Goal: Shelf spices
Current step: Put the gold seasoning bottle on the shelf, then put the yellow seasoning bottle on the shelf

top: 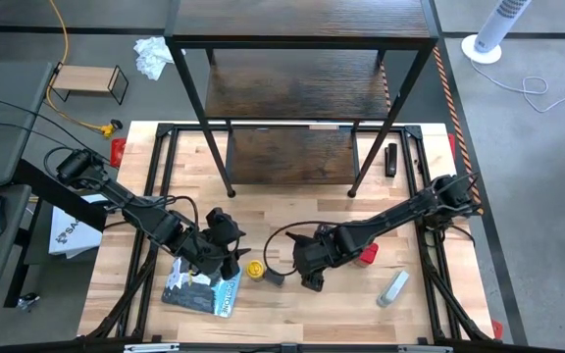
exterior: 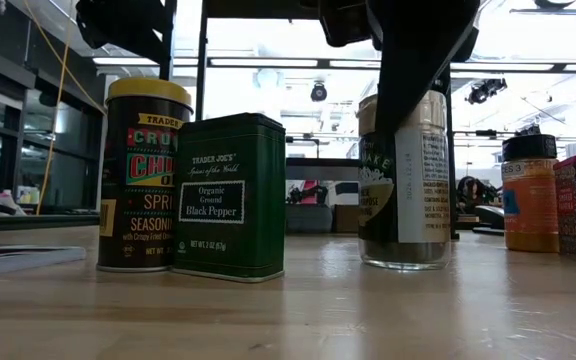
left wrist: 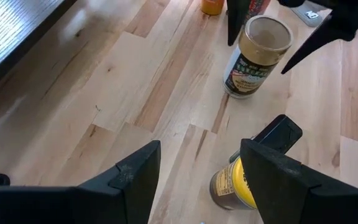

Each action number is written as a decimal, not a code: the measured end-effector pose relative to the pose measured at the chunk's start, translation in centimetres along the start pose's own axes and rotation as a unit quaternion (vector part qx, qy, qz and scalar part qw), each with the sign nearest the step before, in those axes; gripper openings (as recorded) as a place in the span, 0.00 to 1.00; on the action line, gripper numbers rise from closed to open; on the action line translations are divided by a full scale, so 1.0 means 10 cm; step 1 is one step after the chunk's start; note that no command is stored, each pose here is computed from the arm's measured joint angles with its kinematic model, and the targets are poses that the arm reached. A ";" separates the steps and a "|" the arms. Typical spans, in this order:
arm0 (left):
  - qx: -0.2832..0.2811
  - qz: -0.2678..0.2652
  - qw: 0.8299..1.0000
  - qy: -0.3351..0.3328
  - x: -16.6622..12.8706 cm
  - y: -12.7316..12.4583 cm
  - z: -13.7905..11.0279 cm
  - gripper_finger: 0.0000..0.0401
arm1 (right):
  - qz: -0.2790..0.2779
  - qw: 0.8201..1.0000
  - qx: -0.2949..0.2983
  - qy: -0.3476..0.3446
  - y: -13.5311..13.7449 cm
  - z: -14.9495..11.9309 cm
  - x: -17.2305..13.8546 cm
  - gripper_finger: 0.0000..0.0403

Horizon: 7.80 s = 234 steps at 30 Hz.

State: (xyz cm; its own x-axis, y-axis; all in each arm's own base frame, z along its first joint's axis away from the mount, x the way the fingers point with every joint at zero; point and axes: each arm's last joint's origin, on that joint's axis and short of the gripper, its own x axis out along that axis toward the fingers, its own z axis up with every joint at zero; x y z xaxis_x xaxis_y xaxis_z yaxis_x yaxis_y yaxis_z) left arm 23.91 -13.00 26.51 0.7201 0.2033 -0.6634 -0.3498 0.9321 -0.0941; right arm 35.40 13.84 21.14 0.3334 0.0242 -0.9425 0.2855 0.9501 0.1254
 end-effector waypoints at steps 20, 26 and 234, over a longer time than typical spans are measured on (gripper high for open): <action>0.025 0.011 0.998 -0.061 -0.14 -0.06 0.22 0.55 | -0.312 0.933 -0.019 -0.175 -0.33 0.57 -0.97 0.64; 0.023 0.024 0.997 -0.071 -0.14 -0.05 0.23 0.55 | -0.355 0.914 0.050 -0.192 -0.79 0.86 -1.04 0.64; -0.046 0.031 0.934 -0.352 -1.51 -0.19 0.25 0.54 | 0.110 0.870 0.120 -0.466 -1.19 0.86 -0.68 0.00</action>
State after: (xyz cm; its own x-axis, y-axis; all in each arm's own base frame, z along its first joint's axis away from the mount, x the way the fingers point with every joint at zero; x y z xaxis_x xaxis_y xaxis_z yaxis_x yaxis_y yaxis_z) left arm 15.16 -17.10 38.54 0.9009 0.4336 -0.0195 -0.4311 0.8885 -0.1571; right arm 37.47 -0.34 28.70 0.9554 -0.1711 -0.2406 0.2641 0.8597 0.4373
